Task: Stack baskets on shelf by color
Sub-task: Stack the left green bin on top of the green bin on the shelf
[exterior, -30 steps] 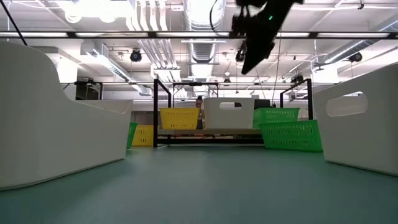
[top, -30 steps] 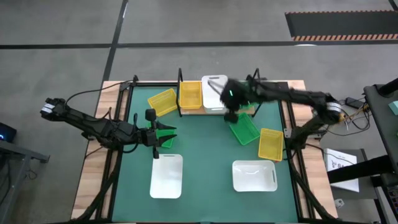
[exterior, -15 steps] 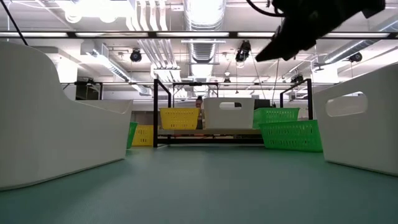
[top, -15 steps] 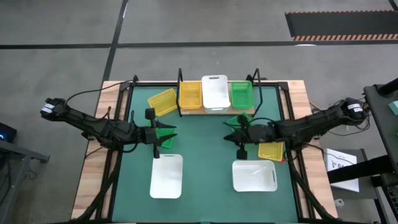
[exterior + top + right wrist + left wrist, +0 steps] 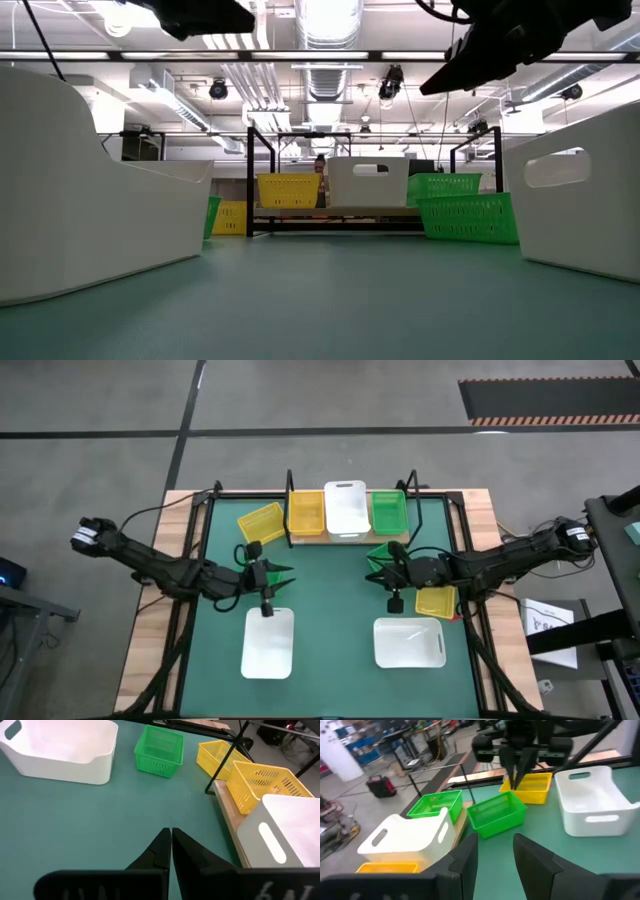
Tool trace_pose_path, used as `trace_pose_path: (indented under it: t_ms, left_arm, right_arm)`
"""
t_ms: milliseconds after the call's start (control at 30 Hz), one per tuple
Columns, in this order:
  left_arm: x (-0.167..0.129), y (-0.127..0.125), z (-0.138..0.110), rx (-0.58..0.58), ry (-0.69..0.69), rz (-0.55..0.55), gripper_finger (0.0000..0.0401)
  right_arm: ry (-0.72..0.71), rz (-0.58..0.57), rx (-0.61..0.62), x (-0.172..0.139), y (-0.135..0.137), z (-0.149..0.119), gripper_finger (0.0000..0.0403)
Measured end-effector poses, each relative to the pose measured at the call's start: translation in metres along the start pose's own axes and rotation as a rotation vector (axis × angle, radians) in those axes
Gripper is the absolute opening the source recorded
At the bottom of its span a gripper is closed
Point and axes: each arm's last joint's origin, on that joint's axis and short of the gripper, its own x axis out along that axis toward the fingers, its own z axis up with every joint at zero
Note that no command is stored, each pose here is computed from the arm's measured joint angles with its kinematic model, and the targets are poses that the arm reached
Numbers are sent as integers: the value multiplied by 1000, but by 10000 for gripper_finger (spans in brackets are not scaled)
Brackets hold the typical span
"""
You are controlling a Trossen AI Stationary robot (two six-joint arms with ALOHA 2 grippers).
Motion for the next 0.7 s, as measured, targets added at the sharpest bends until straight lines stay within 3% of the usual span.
trace_pose_path:
  t_ms: [300, 533, 700]
  left_arm:
    - [9, 8, -7, -216, 102, 159, 109]
    - [-1, 36, -25, -525, 470, 398, 108]
    - [-4, 37, -41, -574, 693, 465, 108]
  right_arm:
    - [15, 1, -2, 3, 1, -2, 9]
    - [15, 1, 45, 3, 1, -2, 9]
    - [15, 0, 49, 3, 1, -2, 9]
